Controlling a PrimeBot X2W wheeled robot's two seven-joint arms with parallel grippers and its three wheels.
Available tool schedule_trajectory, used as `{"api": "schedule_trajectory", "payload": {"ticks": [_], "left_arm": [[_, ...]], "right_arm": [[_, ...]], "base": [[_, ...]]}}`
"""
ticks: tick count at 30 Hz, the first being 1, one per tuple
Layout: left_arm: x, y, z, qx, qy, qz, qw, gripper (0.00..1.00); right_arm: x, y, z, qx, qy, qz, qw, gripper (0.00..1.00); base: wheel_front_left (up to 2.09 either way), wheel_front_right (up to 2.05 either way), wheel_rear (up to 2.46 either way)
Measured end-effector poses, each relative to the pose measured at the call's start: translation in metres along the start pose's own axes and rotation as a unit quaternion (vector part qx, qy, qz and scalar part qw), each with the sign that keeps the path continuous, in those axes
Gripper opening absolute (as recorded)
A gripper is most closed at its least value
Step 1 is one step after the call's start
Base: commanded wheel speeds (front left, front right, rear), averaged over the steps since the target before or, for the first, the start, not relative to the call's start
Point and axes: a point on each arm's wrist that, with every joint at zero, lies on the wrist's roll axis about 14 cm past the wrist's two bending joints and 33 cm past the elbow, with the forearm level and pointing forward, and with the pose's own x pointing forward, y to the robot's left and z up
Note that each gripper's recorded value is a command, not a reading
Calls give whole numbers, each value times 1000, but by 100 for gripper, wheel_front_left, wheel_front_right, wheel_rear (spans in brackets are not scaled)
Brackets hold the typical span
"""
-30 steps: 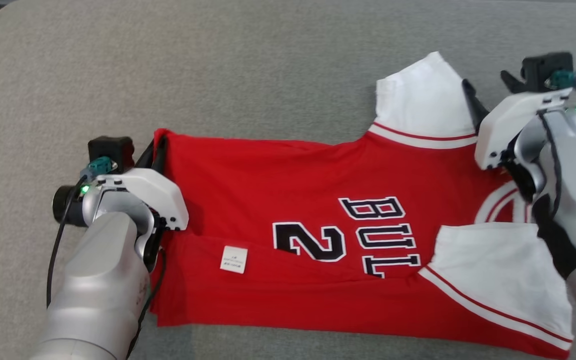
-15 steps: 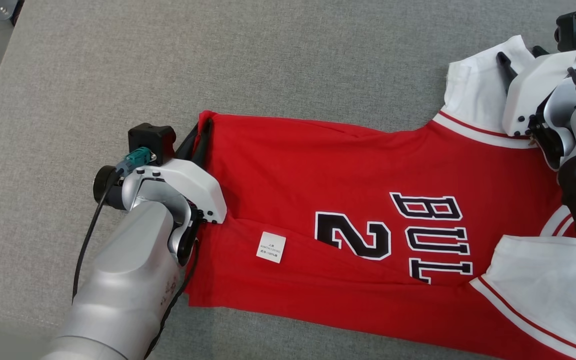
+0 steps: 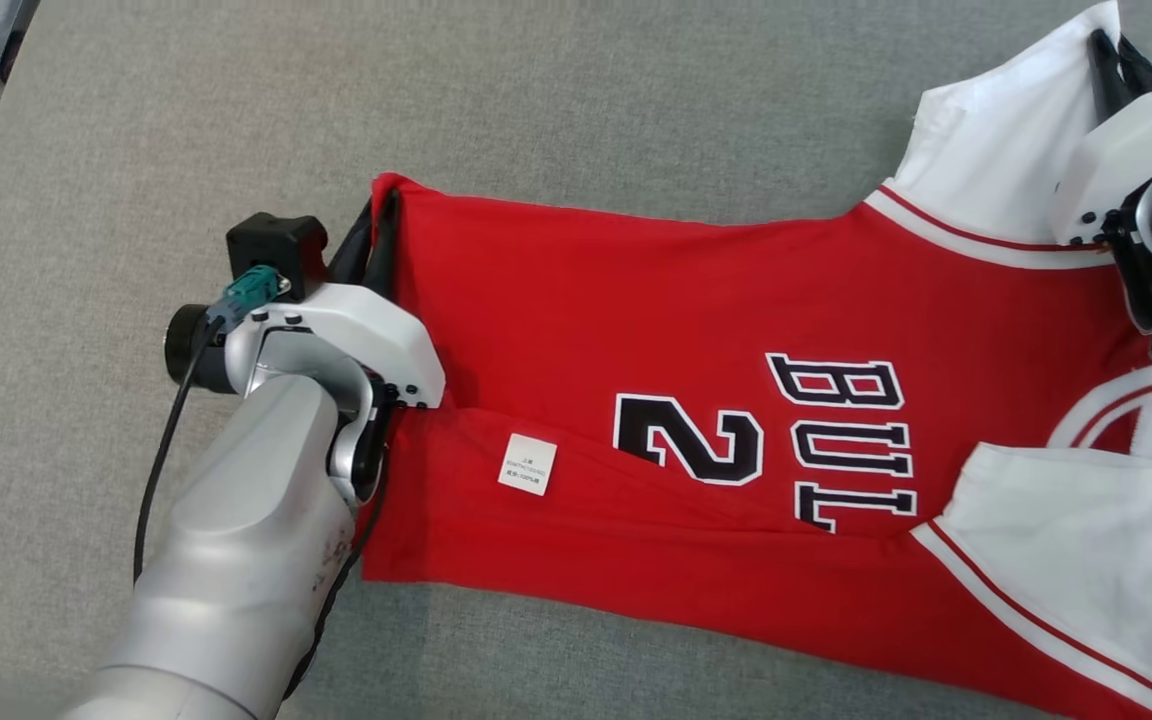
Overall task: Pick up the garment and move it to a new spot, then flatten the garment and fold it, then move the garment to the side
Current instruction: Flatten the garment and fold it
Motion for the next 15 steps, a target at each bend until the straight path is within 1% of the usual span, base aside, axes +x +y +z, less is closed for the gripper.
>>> {"api": "schedule_trajectory", "payload": {"ticks": [4, 7, 10, 15], "left_arm": [[-6, 2, 11, 2, -19, 2, 1000, 0], [-12, 4, 18, 4, -33, 4, 999, 0], [-20, 8, 13, 6, -31, 4, 999, 0], [-35, 7, -1, 14, -20, -5, 1000, 0]], "right_arm": [[-12, 1, 22, -2, -42, -2, 999, 0], [-27, 0, 27, 2, -57, -6, 998, 0], [-44, 5, 34, 16, -86, -5, 996, 0], [-84, 6, 15, 43, -96, -12, 994, 0]], "base": [[0, 0, 0], [0, 0, 0], [0, 0, 0], [0, 0, 0]]}}
